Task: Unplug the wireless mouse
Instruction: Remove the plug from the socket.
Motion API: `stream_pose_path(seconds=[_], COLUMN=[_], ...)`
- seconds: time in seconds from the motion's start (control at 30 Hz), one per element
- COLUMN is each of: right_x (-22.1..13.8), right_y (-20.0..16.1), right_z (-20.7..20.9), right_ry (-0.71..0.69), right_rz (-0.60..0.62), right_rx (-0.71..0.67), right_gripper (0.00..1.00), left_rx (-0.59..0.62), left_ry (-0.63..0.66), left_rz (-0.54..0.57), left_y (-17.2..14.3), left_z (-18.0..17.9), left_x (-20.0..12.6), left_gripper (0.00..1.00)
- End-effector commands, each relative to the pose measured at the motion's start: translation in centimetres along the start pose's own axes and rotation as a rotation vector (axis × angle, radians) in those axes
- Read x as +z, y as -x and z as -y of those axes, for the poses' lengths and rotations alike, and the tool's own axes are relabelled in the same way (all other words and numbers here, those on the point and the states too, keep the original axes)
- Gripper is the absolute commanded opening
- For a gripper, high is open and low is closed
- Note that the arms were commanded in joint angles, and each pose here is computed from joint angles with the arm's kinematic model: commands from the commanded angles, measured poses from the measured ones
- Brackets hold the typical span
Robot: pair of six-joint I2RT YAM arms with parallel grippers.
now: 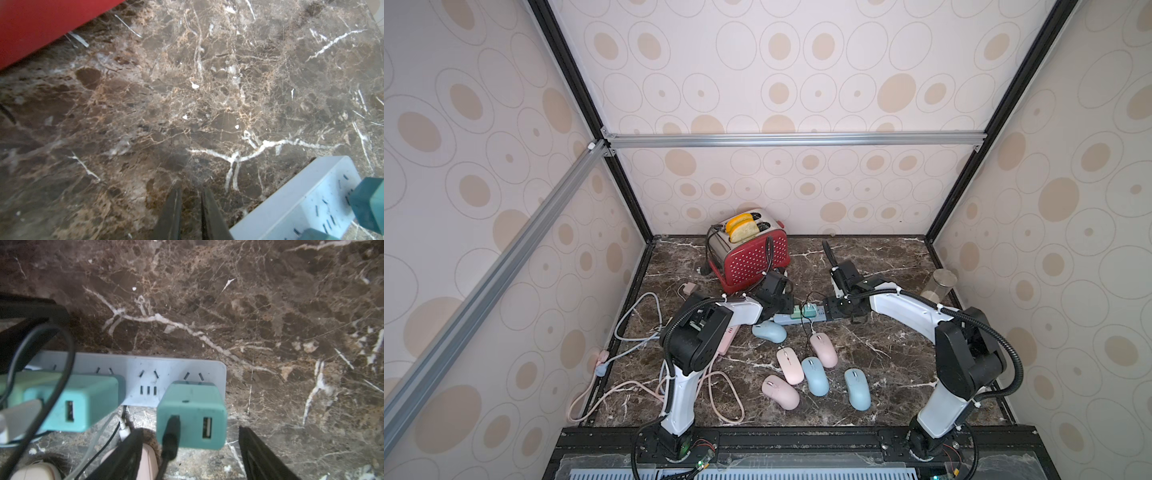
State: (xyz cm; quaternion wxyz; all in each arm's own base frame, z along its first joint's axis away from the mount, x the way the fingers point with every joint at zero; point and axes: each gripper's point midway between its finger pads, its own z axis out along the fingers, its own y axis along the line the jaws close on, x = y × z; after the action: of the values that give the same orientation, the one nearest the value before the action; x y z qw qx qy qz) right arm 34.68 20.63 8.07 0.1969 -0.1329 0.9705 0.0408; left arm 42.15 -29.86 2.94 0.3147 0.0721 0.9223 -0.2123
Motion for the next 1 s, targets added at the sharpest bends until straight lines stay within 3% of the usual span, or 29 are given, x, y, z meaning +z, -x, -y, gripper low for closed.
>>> stream_pose_path(seconds=[0.0,0.3,0.57,0.83,0.97], right_x=[0.2,1.4,-1.1,-4.3,-4.6], right_y=[0.8,0.5,1.8,2.5,2.7], right_z=[0.2,0.1,0.2,-0.2,2.1], right_ry=[-0.013,-0.021,-0.015,0.06,-0.001], right_rz=[-0.005,-0.051,0.035,0.234,0.224], right_rx=[-0.013,-0.038,-0.04,0.011,0.08], right_gripper=[0.74,0.62,0.33,0.25,0.25], left_rx=[-0.008,-0.01,-0.008,-0.01,-0.008], left_ry=[-0.09,-0.091,-0.088,-0.085,-0.074], left_rz=[-0.178,-0.183,-0.187,-0.187,-0.178], left_y=[-5.8,-5.8,-5.7,-5.7,-5.4], left_z=[2.6,2.6,2.6,2.6,2.4], left_x=[0.7,0.8,0.9,0.9,0.5], left_gripper=[0.2,0.2,0.2,0.19,0.2])
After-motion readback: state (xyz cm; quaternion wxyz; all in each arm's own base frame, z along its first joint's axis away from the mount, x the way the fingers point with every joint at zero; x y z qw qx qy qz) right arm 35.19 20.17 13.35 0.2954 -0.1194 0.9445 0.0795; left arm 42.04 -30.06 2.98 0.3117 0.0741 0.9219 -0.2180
